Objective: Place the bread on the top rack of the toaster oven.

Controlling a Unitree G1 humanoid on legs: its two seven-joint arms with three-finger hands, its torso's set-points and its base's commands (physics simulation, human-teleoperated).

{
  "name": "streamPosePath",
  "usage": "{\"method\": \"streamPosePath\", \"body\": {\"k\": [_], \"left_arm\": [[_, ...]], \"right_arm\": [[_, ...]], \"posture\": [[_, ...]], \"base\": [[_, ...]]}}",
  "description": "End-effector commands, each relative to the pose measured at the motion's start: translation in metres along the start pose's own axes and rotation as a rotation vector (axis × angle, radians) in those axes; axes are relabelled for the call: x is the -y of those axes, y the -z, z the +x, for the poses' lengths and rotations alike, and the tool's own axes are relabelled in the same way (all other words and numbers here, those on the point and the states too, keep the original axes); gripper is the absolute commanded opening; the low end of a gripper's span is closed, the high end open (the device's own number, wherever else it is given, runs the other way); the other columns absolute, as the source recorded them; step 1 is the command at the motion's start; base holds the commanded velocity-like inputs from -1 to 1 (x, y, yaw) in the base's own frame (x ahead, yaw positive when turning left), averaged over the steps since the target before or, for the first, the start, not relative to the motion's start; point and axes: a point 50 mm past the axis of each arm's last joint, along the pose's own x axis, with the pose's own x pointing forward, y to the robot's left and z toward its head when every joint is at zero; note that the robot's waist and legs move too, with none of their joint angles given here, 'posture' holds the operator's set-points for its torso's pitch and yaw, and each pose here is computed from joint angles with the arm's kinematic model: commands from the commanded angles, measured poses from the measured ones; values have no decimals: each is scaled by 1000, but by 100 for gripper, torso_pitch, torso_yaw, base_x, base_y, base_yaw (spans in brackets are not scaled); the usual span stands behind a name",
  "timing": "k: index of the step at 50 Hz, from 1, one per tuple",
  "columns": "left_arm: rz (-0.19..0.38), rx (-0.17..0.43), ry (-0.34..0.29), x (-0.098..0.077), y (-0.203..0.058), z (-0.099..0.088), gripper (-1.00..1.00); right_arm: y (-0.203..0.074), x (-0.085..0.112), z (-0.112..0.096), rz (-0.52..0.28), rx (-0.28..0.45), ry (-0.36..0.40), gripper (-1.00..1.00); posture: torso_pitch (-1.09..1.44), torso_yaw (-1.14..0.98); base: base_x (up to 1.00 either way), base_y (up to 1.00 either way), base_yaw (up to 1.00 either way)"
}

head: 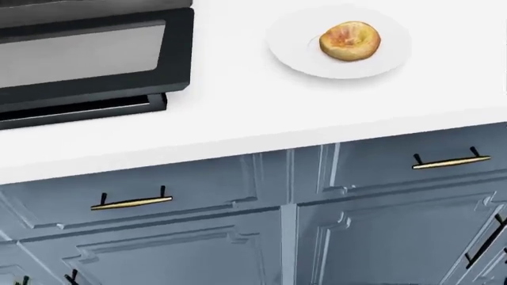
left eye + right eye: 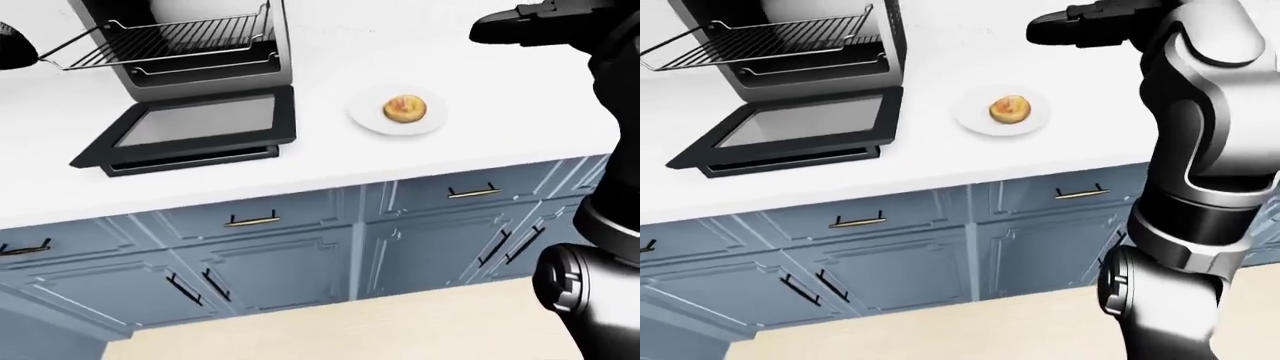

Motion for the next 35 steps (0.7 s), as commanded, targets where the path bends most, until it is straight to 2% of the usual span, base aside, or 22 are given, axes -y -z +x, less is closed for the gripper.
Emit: {"method": "streamPosePath", "body": {"k": [1, 13, 35], "left_arm": [[-2, 35, -17, -3, -7, -1, 100], [-1, 36, -19, -3, -8, -1, 100], [-1, 30, -12, -2, -6, -1, 100]], "right_arm": [[-19, 8, -4, -5, 86, 44, 100], [-23, 7, -6, -35, 116, 38, 100], [-19, 9, -5, -53, 115, 47, 100]], "posture": [[0, 0], [0, 0], [0, 0]], "base": [[0, 0, 0], [0, 0, 0], [0, 9, 0]]}}
